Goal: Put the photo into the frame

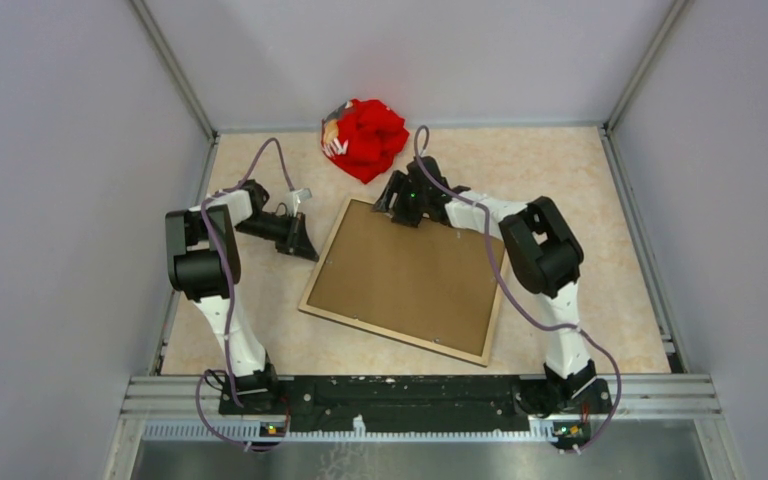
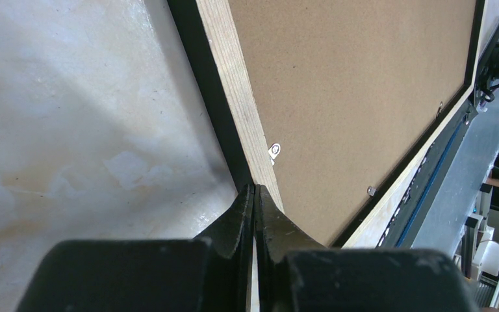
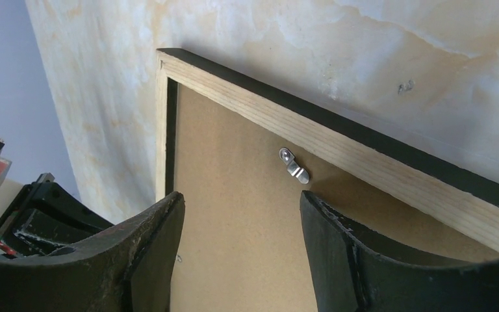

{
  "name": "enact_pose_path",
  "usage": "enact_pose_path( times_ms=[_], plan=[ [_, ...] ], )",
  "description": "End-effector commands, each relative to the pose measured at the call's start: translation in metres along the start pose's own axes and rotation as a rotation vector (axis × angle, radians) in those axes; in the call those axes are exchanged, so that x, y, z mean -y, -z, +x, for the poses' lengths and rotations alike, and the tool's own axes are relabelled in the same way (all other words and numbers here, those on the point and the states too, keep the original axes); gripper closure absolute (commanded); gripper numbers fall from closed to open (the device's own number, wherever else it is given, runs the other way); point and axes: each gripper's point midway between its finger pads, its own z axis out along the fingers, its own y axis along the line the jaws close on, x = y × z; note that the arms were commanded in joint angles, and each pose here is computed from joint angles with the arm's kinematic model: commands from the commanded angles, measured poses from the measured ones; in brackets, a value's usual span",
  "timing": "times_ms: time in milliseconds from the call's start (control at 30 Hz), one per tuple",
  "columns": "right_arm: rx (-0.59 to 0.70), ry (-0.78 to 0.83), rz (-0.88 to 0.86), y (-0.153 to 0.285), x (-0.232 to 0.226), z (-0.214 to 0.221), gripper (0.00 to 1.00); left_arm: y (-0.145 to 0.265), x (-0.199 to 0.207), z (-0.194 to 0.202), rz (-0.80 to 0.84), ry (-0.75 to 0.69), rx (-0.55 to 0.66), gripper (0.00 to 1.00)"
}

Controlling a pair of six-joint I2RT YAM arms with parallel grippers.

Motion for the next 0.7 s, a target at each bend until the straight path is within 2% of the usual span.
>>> enact_pose_path(
  times_ms=[0, 667],
  plan=[
    [0.016, 0.002, -0.032, -0.008, -0.013, -0.004, 0.34, 0.006, -0.004, -0.010, -0.044, -0.062, 0.009, 0.93],
    [0.067, 0.031, 0.028, -0.015, -0.005, -0.019, 0.35, 0.005, -0.003, -0.006, -0.029, -0.066, 0.001, 0.92]
  ],
)
